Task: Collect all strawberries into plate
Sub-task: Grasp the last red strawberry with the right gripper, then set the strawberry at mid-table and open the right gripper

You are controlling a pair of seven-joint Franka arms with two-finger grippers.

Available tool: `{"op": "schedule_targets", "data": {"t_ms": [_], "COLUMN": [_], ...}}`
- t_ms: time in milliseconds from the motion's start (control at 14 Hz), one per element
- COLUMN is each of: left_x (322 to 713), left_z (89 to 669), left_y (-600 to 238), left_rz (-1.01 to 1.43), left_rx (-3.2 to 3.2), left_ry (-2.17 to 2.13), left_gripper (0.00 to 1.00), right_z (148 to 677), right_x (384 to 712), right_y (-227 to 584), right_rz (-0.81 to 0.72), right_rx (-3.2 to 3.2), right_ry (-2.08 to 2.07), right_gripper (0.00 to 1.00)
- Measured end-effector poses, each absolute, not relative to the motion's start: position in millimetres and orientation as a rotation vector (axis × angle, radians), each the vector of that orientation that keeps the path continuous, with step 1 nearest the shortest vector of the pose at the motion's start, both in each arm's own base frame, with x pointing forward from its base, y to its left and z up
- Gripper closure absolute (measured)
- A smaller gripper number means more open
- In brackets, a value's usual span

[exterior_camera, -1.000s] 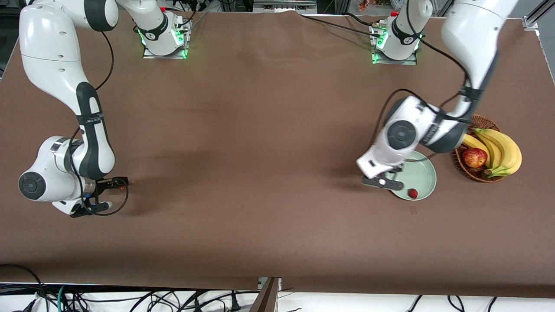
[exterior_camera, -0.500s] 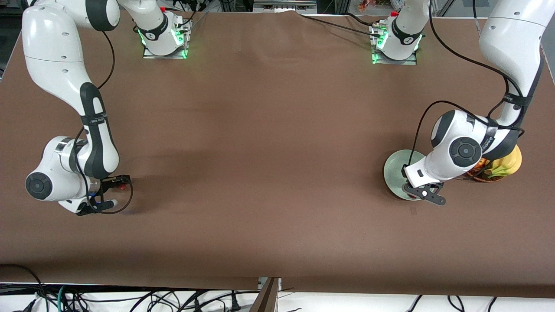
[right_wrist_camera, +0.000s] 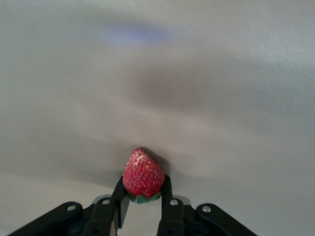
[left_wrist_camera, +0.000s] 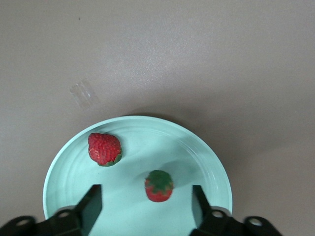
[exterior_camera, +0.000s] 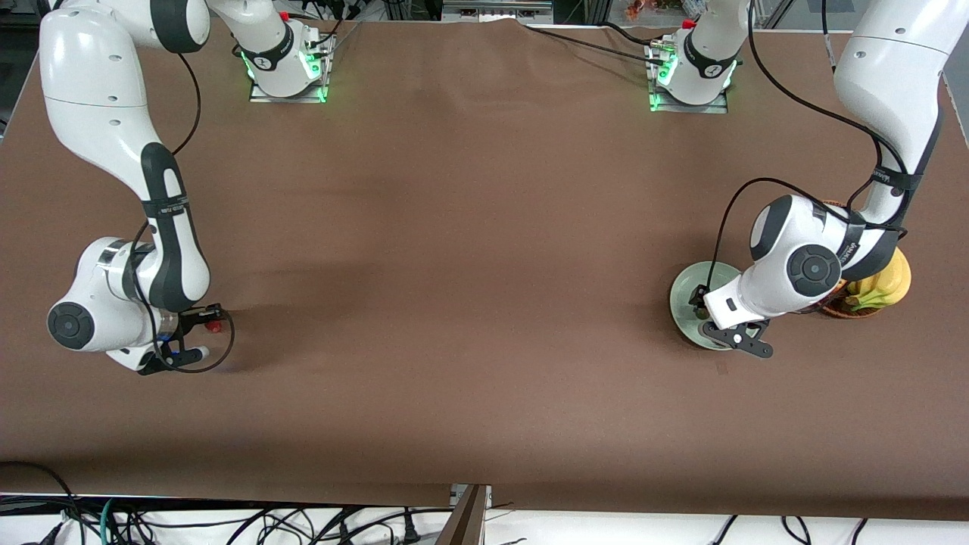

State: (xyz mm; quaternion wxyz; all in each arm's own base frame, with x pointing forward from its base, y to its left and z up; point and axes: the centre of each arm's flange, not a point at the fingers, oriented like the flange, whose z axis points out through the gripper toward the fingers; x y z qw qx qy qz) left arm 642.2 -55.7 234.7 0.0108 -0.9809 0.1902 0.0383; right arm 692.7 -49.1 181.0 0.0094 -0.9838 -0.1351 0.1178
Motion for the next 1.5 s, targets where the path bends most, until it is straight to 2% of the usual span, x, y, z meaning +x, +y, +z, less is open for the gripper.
{"op": "schedule_targets", "data": {"t_ms": [71, 143, 286, 500, 786, 1000, 1143, 1286, 1357, 1500], "left_x": [642.2, 642.2, 642.1, 642.1, 642.1, 642.0, 642.0, 641.9, 641.9, 641.7], "left_z": [234.7, 234.7, 234.8, 234.8, 234.9, 235.1, 235.3, 235.3, 235.4, 235.9], "left_y": [-55.8, -55.9, -56.4, -56.8, -57.1, -58.0, -58.7, -59.1, -59.6, -61.9], "left_rz": [0.120, 0.120, 0.120, 0.120, 0.120, 0.119, 0.118, 0.118, 0.118, 0.117], "left_rx": [-3.063, -3.064, -3.065, -3.065, -3.065, -3.066, -3.066, -3.066, -3.066, -3.067], "left_ry": [0.591, 0.590, 0.591, 0.592, 0.593, 0.595, 0.597, 0.598, 0.599, 0.604], "left_gripper": [0.02, 0.00, 0.00, 0.00, 0.00, 0.00, 0.00, 0.00, 0.00, 0.00], "right_z": [186.8, 194.5, 209.0, 218.1, 232.8, 228.7, 214.8, 199.1, 193.2, 188.6], "right_x": [698.2, 704.5, 711.6, 689.8, 635.5, 570.7, 524.8, 492.3, 483.7, 482.6], "right_y": [-33.1, -9.5, 66.6, 225.5, 398.8, 506.4, 562.0, 594.4, 603.3, 607.5], "right_rz": [0.345, 0.316, 0.261, 0.217, 0.082, -0.007, -0.051, -0.065, -0.063, -0.071], "right_rx": [-3.083, -3.098, -3.115, -3.060, -2.936, -2.834, -2.766, -2.733, -2.729, -2.729], "right_ry": [-0.400, -0.355, -0.221, 0.066, 0.385, 0.512, 0.538, 0.533, 0.533, 0.528], "right_gripper": [0.70, 0.70, 0.70, 0.70, 0.70, 0.70, 0.70, 0.70, 0.64, 0.47]}}
